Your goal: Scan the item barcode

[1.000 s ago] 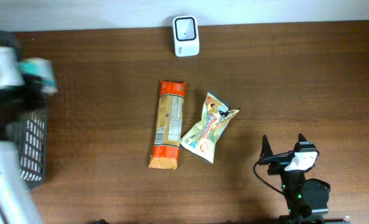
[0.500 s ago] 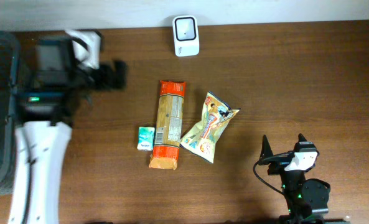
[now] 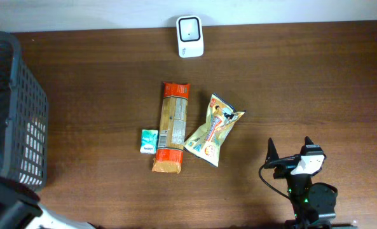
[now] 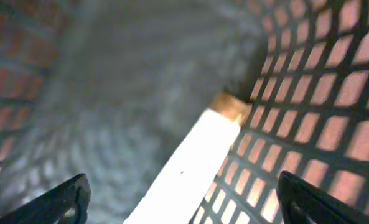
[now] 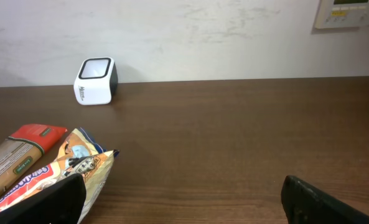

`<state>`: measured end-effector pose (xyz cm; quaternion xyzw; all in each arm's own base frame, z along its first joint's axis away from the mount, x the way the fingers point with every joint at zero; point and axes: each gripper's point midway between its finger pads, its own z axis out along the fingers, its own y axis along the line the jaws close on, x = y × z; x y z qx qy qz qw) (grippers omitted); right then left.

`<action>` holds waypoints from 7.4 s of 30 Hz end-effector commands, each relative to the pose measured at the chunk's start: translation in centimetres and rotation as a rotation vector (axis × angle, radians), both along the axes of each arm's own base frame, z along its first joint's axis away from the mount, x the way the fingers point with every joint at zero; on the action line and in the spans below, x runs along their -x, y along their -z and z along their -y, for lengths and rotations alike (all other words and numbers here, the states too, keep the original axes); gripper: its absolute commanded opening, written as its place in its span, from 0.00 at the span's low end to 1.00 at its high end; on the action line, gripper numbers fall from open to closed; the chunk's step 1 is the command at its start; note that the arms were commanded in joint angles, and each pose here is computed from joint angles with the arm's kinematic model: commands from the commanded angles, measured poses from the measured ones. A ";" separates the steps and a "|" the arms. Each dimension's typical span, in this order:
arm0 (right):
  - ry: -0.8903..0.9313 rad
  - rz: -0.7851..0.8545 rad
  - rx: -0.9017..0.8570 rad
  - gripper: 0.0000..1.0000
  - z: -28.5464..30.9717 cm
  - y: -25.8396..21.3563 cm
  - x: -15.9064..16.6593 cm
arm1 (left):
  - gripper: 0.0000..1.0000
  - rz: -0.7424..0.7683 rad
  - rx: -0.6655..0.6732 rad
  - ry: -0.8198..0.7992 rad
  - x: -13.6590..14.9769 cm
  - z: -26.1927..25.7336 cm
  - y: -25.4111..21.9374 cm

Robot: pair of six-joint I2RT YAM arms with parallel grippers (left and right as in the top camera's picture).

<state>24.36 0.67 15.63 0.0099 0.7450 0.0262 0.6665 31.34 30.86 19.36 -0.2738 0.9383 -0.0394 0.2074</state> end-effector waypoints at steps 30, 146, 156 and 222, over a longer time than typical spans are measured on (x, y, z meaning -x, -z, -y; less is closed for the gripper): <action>0.015 -0.008 -0.005 0.99 0.3 0.2 0.0 | 0.00 0.213 -0.028 0.576 -7.8 27.5 -16.2; -0.167 -1.155 -0.251 0.75 -0.6 2.2 -17.5 | 0.99 0.395 -0.090 0.782 -8.4 37.8 -16.1; -0.123 -1.552 -0.045 0.75 -9.4 13.8 -6.7 | 0.99 0.395 -0.090 0.782 -8.4 37.8 -16.1; -0.987 -1.132 0.655 0.97 -4.2 16.2 -8.1 | 0.99 0.395 -0.090 0.782 -8.4 37.8 -16.1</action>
